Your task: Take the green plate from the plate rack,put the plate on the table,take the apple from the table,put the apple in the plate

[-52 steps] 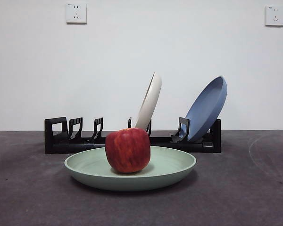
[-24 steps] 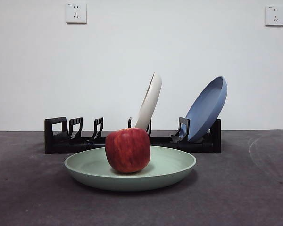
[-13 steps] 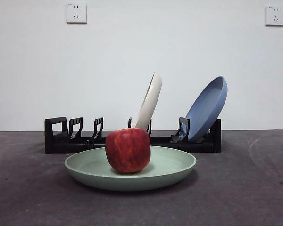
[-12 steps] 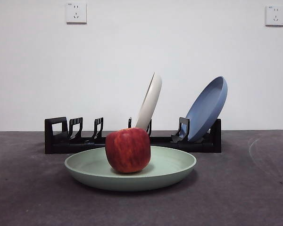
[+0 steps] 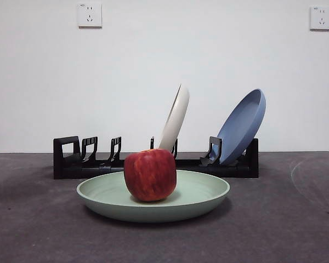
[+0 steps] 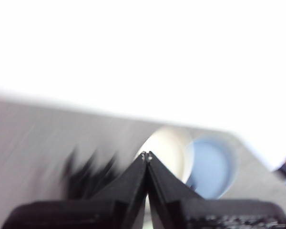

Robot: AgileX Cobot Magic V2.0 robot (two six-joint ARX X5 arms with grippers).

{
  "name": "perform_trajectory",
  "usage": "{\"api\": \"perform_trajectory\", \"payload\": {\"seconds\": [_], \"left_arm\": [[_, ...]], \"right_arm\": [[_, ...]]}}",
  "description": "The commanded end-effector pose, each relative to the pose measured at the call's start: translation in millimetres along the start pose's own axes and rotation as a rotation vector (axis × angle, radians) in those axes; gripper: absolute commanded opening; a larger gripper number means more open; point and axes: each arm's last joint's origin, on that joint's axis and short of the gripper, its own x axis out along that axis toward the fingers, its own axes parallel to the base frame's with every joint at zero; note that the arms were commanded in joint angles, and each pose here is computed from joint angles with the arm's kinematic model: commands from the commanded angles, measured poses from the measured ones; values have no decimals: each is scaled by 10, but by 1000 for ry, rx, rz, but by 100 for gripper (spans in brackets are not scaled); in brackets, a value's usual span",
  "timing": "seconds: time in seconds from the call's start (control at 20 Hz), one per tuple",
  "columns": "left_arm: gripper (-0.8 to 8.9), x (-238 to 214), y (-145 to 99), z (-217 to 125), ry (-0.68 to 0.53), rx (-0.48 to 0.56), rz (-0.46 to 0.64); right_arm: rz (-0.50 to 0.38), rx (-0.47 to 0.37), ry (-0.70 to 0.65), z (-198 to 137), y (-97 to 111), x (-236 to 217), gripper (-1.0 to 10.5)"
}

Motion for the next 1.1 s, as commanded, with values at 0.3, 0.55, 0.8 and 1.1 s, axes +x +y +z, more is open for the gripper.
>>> {"api": "perform_trajectory", "payload": {"seconds": [0.3,0.55,0.8,1.1], "left_arm": [[-3,191,569,-1143,-349,313,-203],[-3,269,913,-1794,-272,330,-93],[-3,277,1073,-2051,-165,255,61],[-3,274,1201,-2233,8,213,285]], "right_arm": [[-2,8,5,-7,2,21,1],[-2,8,5,-7,2,21,1],[-2,8,4,-7,2,21,1],[-2,8,4,-7,2,21,1]]}}
